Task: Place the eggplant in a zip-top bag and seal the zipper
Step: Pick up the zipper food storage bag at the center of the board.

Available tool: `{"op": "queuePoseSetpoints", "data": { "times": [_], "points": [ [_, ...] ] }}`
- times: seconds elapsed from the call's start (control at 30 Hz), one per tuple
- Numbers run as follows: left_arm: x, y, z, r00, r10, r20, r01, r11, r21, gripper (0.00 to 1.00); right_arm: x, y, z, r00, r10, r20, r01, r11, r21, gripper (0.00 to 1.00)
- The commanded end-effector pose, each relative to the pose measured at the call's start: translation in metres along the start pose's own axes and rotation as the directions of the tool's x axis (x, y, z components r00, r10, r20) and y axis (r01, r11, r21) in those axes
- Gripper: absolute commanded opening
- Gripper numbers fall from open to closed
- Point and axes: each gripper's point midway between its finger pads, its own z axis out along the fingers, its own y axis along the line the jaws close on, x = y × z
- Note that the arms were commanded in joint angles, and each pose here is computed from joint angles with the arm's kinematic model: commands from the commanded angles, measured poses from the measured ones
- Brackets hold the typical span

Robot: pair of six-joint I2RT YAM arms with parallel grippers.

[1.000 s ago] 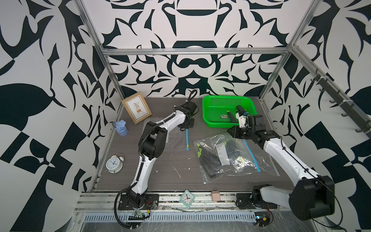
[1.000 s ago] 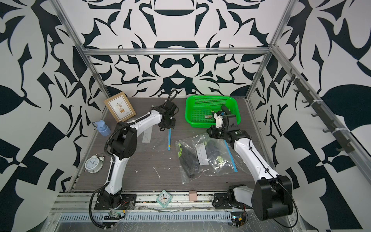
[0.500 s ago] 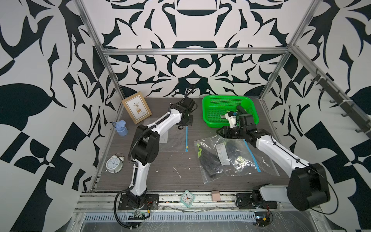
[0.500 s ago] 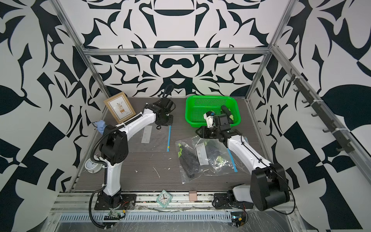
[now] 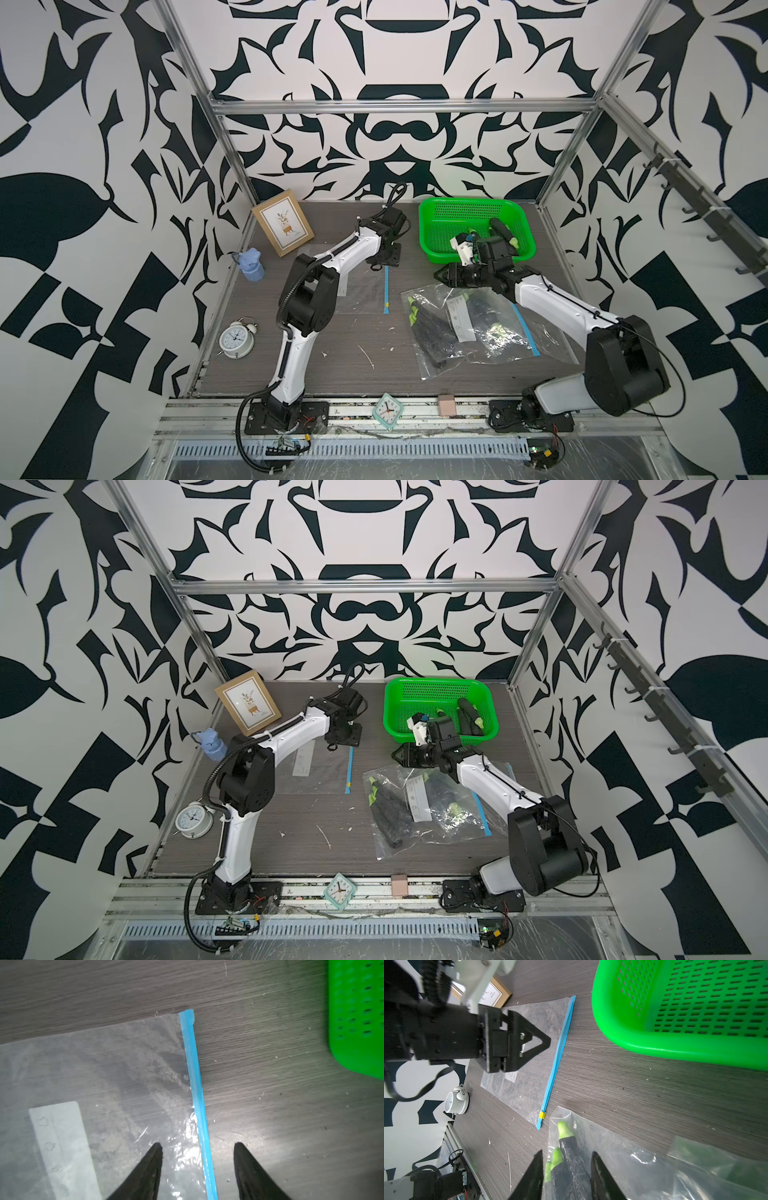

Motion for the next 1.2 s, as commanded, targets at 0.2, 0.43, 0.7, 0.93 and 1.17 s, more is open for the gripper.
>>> {"op": "queuePoseSetpoints", "data": {
  "times": [0.2, 0.43, 0.7, 0.93, 1.17],
  "points": [
    [-0.003, 0.000, 0.023, 0.999, 0.030, -0.035, -0.030, 0.999, -0.012, 0.51, -0.018, 0.009, -0.008, 0.998, -0.033, 0.060, 0.034, 0.999, -0.008, 0.39],
    [0.001, 0.006, 0.033, 0.999, 0.015, -0.051, -0.015, 1.000, -0.008, 0.48, -0.018, 0.008, -0.006, 0.998, -0.034, 0.053, 0.034, 0.999, -0.006, 0.38],
    [0.006, 0.008, 0.045, 0.997, 0.006, -0.070, -0.006, 1.000, -0.001, 0.44, -0.018, 0.006, -0.005, 0.998, -0.033, 0.049, 0.033, 0.999, -0.001, 0.37],
    [0.006, 0.009, 0.050, 0.997, 0.003, -0.075, -0.003, 1.000, -0.001, 0.40, -0.018, 0.006, -0.004, 0.998, -0.034, 0.049, 0.034, 0.999, 0.003, 0.37],
    [0.009, 0.010, 0.054, 0.996, 0.002, -0.084, -0.002, 1.000, 0.001, 0.34, -0.018, 0.005, -0.004, 0.998, -0.037, 0.047, 0.036, 0.999, 0.008, 0.36]
  ]
}}
